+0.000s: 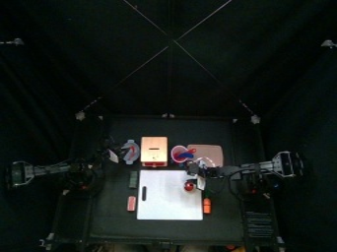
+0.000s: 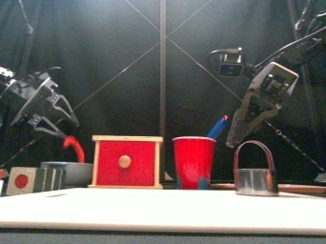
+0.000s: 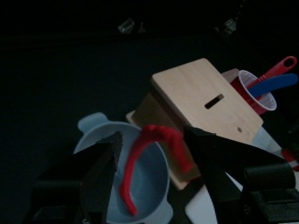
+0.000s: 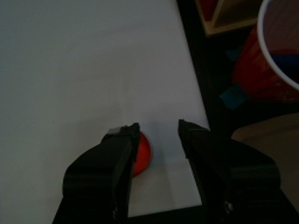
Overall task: Get the cutter from the drawer then cut the dough then place the extra dough in the bowl
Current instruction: Place the extra dough in the bowl
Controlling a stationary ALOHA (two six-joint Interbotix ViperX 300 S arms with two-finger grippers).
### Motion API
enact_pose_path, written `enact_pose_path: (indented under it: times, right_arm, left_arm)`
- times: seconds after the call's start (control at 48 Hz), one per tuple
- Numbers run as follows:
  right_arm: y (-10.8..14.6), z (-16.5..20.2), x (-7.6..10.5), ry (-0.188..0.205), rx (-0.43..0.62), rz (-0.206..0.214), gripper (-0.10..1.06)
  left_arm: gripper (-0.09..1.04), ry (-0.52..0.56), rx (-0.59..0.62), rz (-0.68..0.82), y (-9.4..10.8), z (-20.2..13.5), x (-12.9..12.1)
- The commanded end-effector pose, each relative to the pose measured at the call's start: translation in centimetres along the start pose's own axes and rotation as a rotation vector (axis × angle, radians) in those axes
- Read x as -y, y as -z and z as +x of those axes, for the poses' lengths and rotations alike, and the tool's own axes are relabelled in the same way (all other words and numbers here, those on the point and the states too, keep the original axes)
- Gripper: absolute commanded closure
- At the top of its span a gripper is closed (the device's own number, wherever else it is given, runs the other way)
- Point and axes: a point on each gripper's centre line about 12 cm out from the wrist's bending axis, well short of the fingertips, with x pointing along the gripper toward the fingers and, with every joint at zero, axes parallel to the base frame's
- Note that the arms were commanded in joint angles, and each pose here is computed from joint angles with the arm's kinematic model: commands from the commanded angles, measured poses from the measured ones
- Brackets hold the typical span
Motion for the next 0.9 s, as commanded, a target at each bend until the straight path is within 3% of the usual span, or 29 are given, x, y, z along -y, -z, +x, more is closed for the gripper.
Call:
enact_pose_path:
  times: [0.021, 0.188, 0.333, 0.479, 0.646, 0.75, 0.896]
  right_arm:
    - [-1.3, -0.5, -0.1, -0.006, 0.052, 0.004, 0.18]
    - [-1.8, -0.6, -0.2, -0.007, 0.066, -0.018, 0.18]
    - [-3.4, -1.2, -0.4, -0.012, 0.141, -0.091, 0.18]
    - [-5.6, -2.3, -0.9, -0.042, 0.301, -0.16, 0.18]
    - [-8.0, -4.2, -1.4, -0.089, 0.543, -0.231, 0.18]
    - [-8.7, -5.0, -1.0, -0.102, 0.65, -0.24, 0.18]
    - [-8.6, -5.1, 0.1, -0.093, 0.709, -0.213, 0.18]
  left_arm:
    - [0.02, 0.046, 0.019, 0.009, -0.9, 0.1, 1.5]
    - [0.02, 0.077, 0.033, 0.08, -1.0, 0.1, 2.0]
    - [0.02, 0.226, 0.059, 0.247, -1.7, -0.4, 5.4]
    - [0.02, 0.401, 0.13, 0.47, -2.1, -1.4, 9.2]
    - [0.02, 0.559, 0.255, 0.658, -1.7, -2.9, 11.6]
    - [0.02, 0.619, 0.314, 0.708, -1.2, -3.6, 12.1]
    - [0.02, 0.623, 0.329, 0.711, -0.6, -3.7, 11.6]
